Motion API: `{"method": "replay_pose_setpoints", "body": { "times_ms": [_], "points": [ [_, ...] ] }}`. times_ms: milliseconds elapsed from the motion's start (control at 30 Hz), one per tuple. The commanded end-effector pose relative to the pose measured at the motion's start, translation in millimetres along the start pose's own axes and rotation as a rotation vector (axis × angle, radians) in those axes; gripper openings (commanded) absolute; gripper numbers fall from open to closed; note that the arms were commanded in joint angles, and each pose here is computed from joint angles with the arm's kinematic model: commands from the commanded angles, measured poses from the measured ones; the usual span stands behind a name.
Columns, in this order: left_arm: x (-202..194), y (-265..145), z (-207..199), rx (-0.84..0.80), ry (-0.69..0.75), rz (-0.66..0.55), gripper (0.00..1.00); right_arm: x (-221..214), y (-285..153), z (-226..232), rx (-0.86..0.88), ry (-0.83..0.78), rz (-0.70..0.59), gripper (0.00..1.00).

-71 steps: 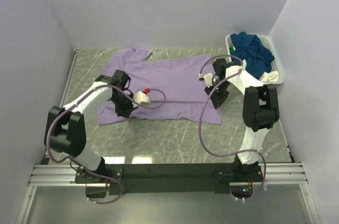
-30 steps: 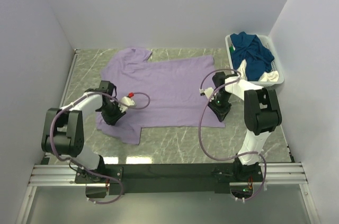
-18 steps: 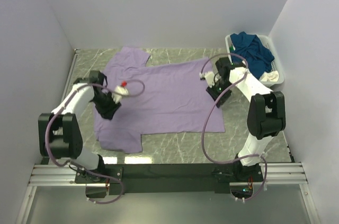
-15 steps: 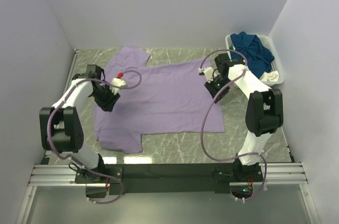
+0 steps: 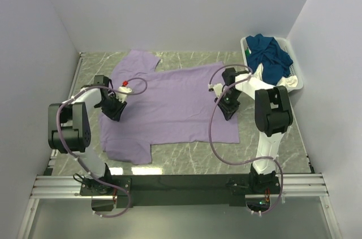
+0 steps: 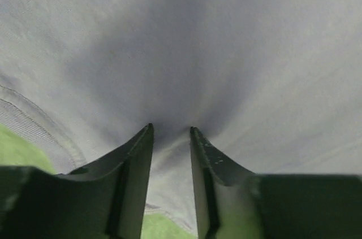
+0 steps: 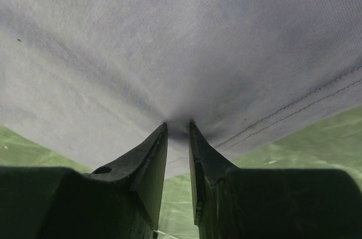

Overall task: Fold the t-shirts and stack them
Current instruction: Flatten the tshirt out

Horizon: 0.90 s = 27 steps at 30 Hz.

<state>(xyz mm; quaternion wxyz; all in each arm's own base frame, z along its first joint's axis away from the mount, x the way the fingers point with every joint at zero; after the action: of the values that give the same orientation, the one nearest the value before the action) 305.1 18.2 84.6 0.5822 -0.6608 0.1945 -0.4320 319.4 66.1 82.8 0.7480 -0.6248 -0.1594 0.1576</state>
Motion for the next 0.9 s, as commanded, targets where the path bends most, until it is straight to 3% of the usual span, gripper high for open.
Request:
{"method": "replay_pose_setpoints", "body": {
  "times_ms": [0, 167, 267, 300, 433, 467, 633, 767, 867],
  "points": [
    [-27, -9, -28, -0.061, -0.001, 0.080, 0.37, -24, 6, 4, 0.001, -0.027, 0.073, 0.29],
    [-57, -24, -74, -0.194, 0.036, 0.156, 0.32, -57, -5, 8, 0.005, -0.117, 0.139, 0.28],
    [-43, -39, -67, -0.203, 0.046, 0.078, 0.41, -44, -34, 10, 0.067, -0.141, 0.050, 0.32],
    [-23, -52, -44, -0.144, 0.049, 0.012, 0.50, -22, -52, 12, 0.088, -0.122, -0.038, 0.33],
    [46, -81, 26, -0.044, -0.028, -0.229, 0.58, 41, -88, -6, 0.085, -0.008, -0.274, 0.37],
    [58, -73, 40, -0.067, -0.057, -0.271, 0.58, 54, -92, -11, 0.075, 0.011, -0.309, 0.37],
    [124, -79, 131, 0.126, -0.154, -0.484, 0.57, 130, -99, -36, -0.001, 0.140, -0.472, 0.33],
    [146, -40, 178, 0.169, -0.313, -0.528, 0.53, 169, -92, -48, -0.039, 0.218, -0.545, 0.32],
    [157, -25, 193, 0.189, -0.337, -0.562, 0.47, 188, -80, -53, -0.058, 0.253, -0.600, 0.30]
  ]
}}
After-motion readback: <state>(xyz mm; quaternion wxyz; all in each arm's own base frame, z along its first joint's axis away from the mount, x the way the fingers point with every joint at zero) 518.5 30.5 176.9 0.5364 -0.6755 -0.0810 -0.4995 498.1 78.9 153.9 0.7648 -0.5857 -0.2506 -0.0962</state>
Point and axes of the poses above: each gripper's point midway between its finger pads, its own y axis out along the fingers, its own z axis along the line the jaws close on, x = y × z, the point moved 7 cm from there along -y, back along the fingers, and after that the axes turned 14 degrees about y, right-handed, at the moved point
